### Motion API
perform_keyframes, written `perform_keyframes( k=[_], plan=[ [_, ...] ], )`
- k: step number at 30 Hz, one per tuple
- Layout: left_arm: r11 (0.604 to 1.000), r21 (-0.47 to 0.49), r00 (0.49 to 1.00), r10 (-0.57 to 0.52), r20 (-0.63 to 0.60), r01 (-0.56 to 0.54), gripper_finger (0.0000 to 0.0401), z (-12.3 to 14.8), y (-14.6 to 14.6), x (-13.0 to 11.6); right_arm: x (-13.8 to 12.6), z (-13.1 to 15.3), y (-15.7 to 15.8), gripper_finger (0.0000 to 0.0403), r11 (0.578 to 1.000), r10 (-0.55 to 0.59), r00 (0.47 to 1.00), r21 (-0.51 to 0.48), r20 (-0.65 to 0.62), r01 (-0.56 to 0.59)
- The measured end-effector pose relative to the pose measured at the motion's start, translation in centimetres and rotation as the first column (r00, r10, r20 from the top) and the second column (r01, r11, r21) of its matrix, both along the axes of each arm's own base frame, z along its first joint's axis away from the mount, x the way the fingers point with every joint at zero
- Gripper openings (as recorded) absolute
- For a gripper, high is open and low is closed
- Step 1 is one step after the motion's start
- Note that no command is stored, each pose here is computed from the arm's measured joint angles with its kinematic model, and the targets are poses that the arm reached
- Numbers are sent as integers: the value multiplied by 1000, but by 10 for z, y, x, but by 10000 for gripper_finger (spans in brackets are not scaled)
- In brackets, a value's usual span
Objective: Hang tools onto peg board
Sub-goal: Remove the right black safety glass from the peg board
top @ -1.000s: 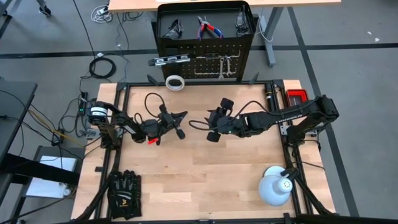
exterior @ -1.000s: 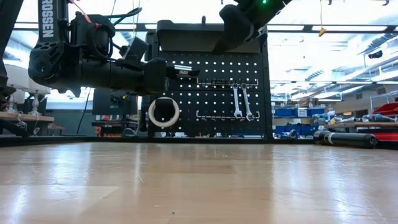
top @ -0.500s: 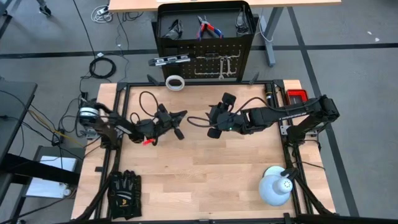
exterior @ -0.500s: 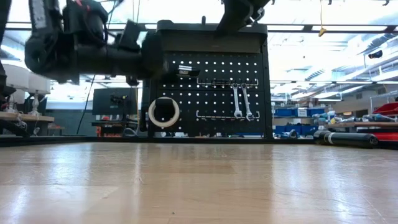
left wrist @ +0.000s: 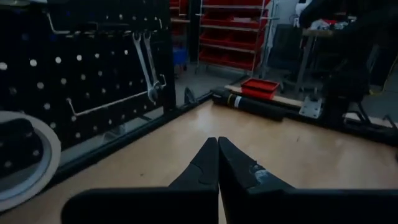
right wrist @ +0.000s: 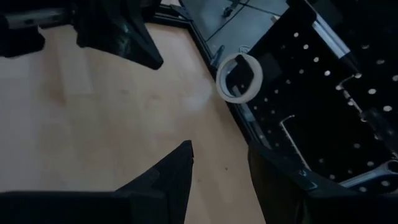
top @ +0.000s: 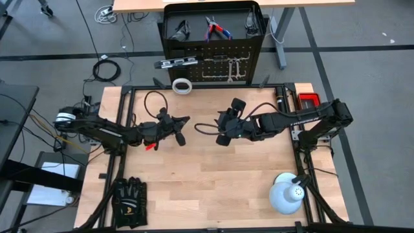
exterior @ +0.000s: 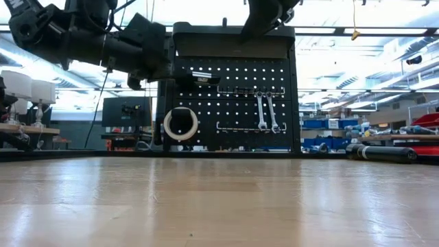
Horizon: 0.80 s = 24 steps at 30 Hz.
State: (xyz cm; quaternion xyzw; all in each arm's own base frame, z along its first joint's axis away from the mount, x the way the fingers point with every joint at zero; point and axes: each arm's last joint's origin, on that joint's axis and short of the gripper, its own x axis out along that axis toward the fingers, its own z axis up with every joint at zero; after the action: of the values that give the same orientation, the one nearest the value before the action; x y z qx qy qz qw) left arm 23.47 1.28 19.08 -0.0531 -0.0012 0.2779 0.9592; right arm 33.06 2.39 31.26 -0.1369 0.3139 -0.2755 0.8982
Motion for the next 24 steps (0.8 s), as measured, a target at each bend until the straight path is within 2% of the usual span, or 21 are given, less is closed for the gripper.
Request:
perform_keyframes(
  k=[3, 8, 10, 14, 18, 22, 24],
  plan=[
    [998, -64, 1000, 6, 7, -6, 0, -3, 1, 0, 0, 0, 1, 164, 1000, -2, 1000, 27, 14, 1],
    [984, -166, 995, -76, -69, 64, 0, -1, 7, 1, -1, -1, 6, 163, 999, 8, 1000, 41, 12, -8],
    [981, -183, 988, -83, -131, 58, 0, 0, 8, 4, -1, -1, 5, 162, 999, 9, 1000, 36, 4, -9],
    [987, -148, 982, -84, -167, 59, 0, 7, 8, 8, -2, -3, 4, 160, 999, 7, 1000, 32, -17, -6],
    [995, -54, 975, -91, -204, 81, 0, 9, 9, 9, -3, -3, 4, 160, 999, -3, 1000, 42, -14, 3],
    [995, 27, 977, -89, -194, 96, 0, 15, 9, 11, -3, -8, 4, 160, 998, -23, 1000, 66, 1, 23],
    [997, 14, 984, -73, -159, 76, 0, 17, 9, 11, -4, -15, 4, 160, 998, -25, 1000, 66, -16, 26]
  ],
)
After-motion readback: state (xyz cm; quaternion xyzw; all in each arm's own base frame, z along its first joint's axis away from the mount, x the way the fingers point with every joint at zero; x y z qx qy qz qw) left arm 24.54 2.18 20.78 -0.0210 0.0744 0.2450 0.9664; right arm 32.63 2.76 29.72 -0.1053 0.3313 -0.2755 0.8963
